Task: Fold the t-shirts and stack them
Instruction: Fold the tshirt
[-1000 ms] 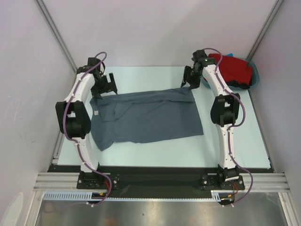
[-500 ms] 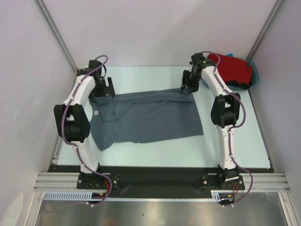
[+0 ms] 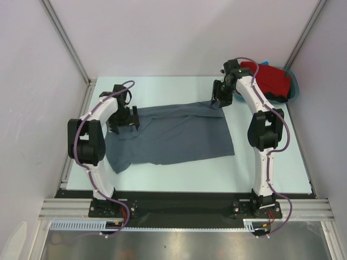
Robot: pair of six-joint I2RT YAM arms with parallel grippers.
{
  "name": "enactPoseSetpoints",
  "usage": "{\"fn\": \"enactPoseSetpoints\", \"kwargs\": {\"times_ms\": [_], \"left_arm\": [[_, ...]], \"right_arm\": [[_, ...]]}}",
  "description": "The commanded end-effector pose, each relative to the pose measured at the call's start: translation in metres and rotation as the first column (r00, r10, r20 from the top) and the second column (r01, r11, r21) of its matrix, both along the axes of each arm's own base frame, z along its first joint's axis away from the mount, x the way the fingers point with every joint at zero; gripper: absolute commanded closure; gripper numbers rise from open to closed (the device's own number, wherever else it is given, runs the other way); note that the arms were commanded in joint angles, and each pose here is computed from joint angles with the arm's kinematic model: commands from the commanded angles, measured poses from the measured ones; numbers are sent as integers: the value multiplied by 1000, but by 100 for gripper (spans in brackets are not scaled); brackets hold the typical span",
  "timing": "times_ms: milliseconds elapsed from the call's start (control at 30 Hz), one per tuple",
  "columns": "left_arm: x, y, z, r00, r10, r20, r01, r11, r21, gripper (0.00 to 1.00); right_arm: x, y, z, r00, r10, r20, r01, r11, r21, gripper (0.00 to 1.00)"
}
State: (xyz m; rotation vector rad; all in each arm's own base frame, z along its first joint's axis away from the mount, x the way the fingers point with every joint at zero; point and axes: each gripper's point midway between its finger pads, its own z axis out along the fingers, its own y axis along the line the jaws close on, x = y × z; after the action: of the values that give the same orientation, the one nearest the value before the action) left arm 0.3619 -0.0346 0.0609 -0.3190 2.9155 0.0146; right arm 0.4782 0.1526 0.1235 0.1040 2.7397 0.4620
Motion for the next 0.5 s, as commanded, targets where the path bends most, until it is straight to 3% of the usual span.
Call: {"fn": "enactPoseSetpoints", "kwargs": {"times_ms": [0, 467], "left_arm": [[29, -12, 27, 990, -8, 140, 13, 999, -32, 0], [60, -39, 9, 988, -72, 133, 83, 993, -80, 0]], "right_arm": [[-2, 1, 30, 997, 20, 70, -21, 1000, 5, 46], [-2, -3, 33, 997, 5, 76, -4, 1000, -9, 47]]}}
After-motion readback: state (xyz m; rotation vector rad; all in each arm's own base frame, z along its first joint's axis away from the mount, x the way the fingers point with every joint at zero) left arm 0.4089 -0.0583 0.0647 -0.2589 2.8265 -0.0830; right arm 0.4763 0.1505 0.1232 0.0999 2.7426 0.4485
